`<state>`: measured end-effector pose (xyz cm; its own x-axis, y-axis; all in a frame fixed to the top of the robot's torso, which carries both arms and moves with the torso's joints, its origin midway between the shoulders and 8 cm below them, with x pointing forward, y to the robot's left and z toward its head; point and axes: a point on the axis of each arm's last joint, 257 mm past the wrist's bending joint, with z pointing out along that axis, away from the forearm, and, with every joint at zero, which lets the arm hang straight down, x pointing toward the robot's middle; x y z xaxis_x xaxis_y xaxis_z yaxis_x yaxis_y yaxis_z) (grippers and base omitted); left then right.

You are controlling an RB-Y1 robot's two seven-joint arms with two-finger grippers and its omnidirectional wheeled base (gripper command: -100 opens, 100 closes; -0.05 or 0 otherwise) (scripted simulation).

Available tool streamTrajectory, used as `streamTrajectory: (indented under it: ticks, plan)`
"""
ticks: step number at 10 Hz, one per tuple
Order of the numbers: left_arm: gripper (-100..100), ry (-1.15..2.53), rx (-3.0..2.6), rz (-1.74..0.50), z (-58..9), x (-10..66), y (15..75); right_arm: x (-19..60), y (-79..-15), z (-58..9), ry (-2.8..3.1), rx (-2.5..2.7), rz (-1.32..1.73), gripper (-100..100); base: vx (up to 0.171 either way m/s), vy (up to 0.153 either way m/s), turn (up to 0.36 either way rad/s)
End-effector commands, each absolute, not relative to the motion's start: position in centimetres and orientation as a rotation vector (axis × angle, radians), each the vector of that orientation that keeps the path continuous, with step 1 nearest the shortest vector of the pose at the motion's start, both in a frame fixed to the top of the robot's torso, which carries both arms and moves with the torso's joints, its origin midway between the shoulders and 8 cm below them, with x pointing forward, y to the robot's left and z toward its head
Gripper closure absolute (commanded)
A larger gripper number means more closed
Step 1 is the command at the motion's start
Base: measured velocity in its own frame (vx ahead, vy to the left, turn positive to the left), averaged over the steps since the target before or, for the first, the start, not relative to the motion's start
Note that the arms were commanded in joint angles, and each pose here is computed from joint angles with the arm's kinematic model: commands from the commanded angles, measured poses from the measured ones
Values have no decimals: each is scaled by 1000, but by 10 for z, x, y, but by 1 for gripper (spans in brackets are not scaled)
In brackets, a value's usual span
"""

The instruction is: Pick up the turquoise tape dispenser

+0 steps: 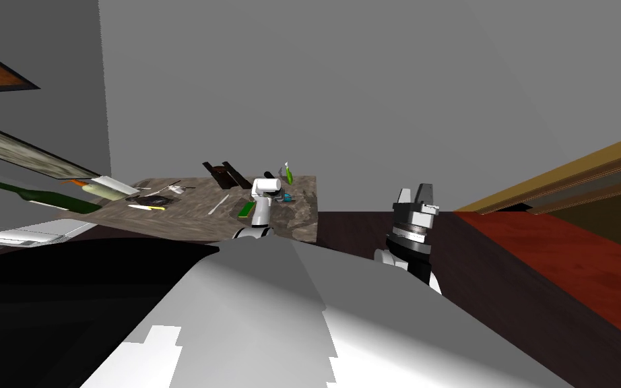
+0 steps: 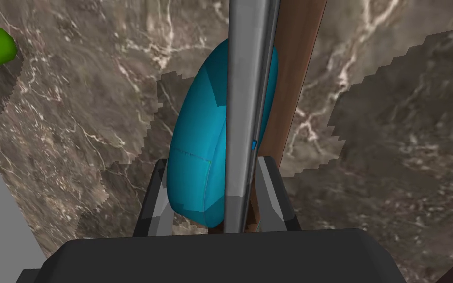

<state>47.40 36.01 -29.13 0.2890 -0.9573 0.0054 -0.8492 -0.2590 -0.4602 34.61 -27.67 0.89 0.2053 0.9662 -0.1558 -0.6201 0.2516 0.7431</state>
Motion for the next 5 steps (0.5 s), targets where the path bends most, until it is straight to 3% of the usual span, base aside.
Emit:
streamTrajectory:
  ticks: [1,4,5]
  plan:
    - [100,1627,-2195,-403,-282,472,360,346,-277,9,693,607,1205,0,-15,-8,-6]
    - [100,1625,-2194,-404,-278,470,360,346,-277,9,693,607,1205,0,-15,-6,-2]
    - [0,1626,-2196,-402,-278,470,360,346,-277,9,693,607,1205,0,0,0,0]
